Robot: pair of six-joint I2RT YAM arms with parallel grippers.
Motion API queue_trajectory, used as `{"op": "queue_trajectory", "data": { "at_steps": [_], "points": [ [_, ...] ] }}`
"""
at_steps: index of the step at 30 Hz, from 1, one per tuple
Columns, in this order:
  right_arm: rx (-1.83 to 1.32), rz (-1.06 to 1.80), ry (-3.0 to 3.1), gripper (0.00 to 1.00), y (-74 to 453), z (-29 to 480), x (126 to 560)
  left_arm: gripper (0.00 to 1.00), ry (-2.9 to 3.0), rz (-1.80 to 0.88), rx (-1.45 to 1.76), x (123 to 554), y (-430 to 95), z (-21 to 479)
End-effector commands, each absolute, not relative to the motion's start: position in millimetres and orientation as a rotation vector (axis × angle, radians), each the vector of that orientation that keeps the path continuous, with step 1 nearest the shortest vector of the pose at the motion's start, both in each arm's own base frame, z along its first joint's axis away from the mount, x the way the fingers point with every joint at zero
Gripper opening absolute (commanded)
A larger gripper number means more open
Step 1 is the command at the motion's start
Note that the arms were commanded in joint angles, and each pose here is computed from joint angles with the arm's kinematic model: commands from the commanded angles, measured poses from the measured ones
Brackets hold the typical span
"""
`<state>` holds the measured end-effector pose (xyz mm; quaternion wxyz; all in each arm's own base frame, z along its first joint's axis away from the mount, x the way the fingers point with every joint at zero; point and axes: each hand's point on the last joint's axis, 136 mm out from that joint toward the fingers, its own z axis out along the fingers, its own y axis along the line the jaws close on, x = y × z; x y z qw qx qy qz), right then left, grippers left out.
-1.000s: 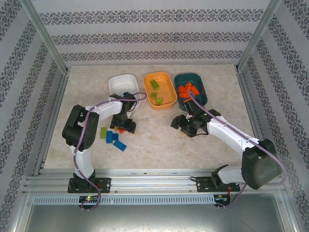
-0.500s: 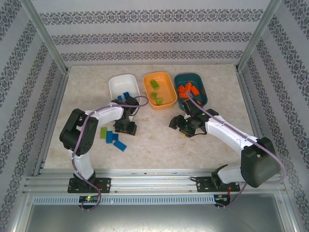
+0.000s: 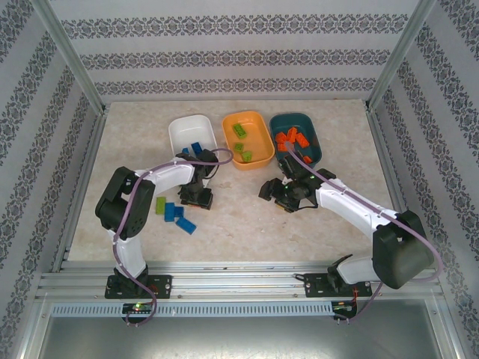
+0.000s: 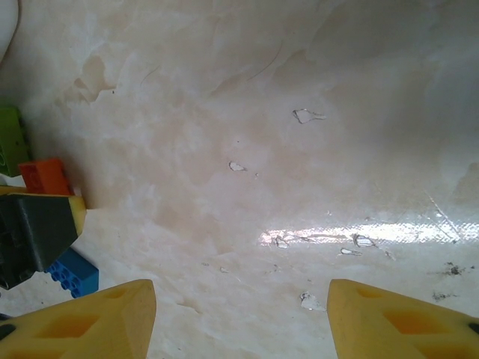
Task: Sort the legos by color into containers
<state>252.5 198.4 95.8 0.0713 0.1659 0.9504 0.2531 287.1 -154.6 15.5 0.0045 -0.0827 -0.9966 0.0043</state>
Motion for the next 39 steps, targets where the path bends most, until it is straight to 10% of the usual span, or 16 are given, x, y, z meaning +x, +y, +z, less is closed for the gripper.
{"op": "queue_trajectory", "data": {
  "at_steps": [1,15,24,39],
  "points": [
    [0.490,0.779,2.840,0.62,202.5,107.1,252.7,0.45,-3.111,-0.022,-0.265,287.6,-155.6,7.9],
    [0.540,0.765,2.818,0.62,174.9,109.4,244.1,0.34,-3.126,0.087,-0.243,264.8,-159.2,34.4],
    [0.714,0.774,2.731,0.62,122.2,113.8,232.9,0.34,-3.111,0.660,-0.287,251.8,-230.0,100.2],
    [0.843,0.833,2.659,0.62,96.3,112.9,211.3,0.33,-3.034,1.261,-0.321,388.1,-380.8,180.2]
  ]
}}
